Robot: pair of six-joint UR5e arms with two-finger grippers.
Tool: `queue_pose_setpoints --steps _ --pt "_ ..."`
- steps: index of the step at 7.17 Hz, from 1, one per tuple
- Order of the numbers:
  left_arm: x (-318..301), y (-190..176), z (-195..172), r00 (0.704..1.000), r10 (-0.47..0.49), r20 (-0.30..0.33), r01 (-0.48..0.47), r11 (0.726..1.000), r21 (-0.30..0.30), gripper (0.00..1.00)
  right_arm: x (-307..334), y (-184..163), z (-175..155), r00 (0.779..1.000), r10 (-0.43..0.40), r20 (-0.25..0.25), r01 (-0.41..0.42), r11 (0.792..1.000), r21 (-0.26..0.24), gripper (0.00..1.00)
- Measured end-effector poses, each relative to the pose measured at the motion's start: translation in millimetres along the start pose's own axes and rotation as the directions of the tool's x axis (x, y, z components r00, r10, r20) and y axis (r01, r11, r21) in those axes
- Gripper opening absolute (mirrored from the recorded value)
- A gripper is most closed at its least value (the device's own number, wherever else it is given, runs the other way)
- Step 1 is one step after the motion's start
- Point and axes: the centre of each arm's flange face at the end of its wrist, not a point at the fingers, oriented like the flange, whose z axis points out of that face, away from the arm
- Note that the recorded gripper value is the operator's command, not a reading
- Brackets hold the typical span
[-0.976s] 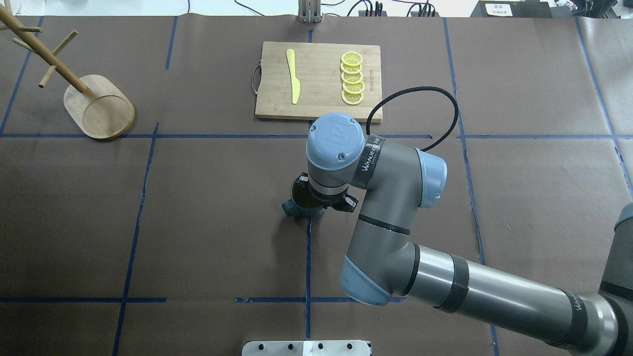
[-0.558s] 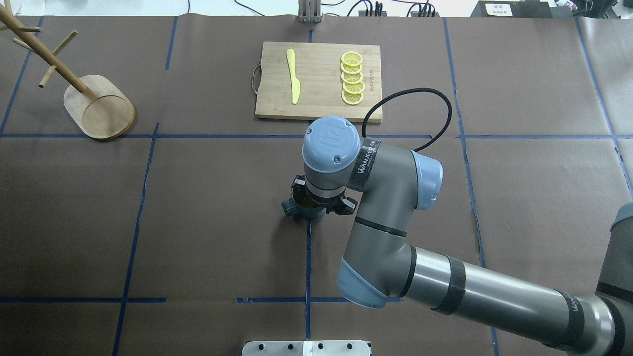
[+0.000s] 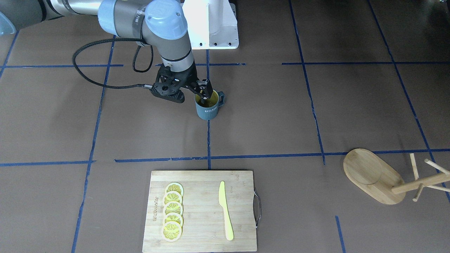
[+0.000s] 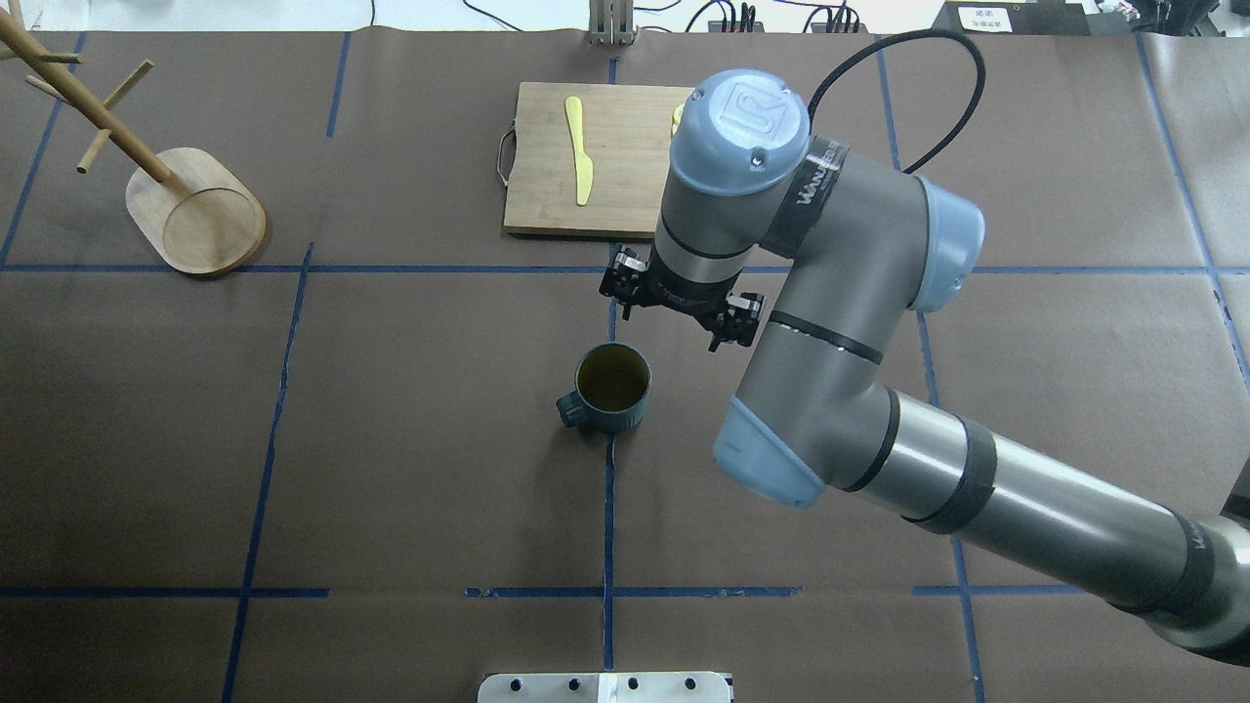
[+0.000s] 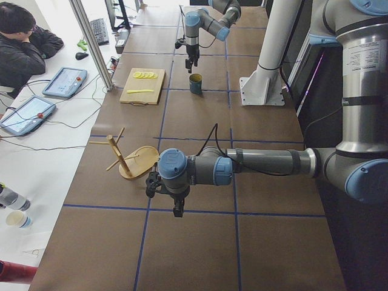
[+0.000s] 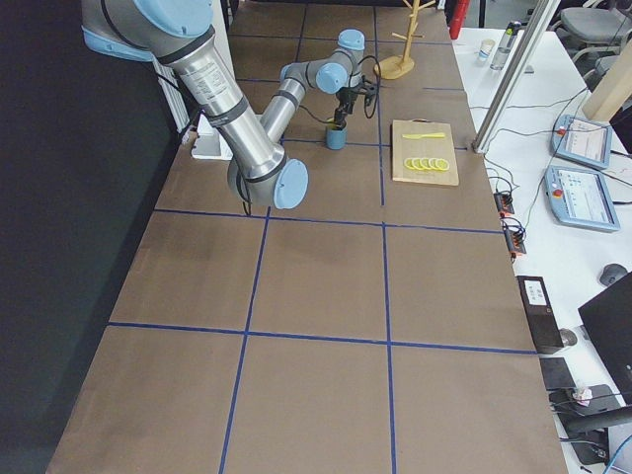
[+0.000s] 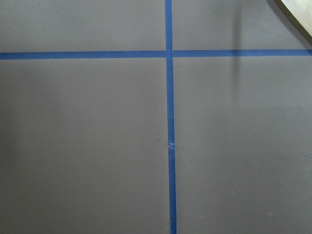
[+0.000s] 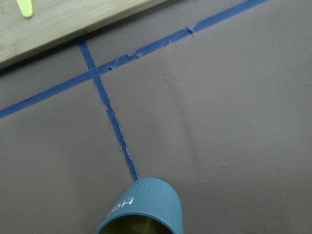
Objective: Hang cup on storage rack
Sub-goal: 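Release the mug and withdraw the right gripper away from it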
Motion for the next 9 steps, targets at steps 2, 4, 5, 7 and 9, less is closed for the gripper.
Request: queue_pose_setpoints --steps 2,4,5,7,9 --pt "10 -9 -6 1.000 0.023 0.000 -0.023 1.000 0.017 1.00 70 -65 -47 0.991 -0.135 -0.009 0.135 0.991 -0.012 1.00" --pt "30 -31 -20 0.995 0.096 0.006 -0.096 0.992 0.079 1.00 173 -146 -74 0.957 -0.289 -0.022 0.289 0.957 -0.021 1.00" --pt "37 -38 -25 0.991 0.130 0.009 -0.131 0.986 0.107 1.00 236 -182 -81 0.930 -0.365 -0.048 0.364 0.931 -0.020 1.00" --pt "50 -48 -31 0.983 0.180 -0.021 -0.176 0.974 0.140 1.00 364 -239 -88 0.870 -0.487 -0.073 0.484 0.873 -0.056 1.00" --pt "54 -49 -32 0.978 0.207 -0.033 -0.200 0.968 0.153 1.00 489 -264 -91 0.832 -0.553 -0.053 0.547 0.832 -0.094 1.00"
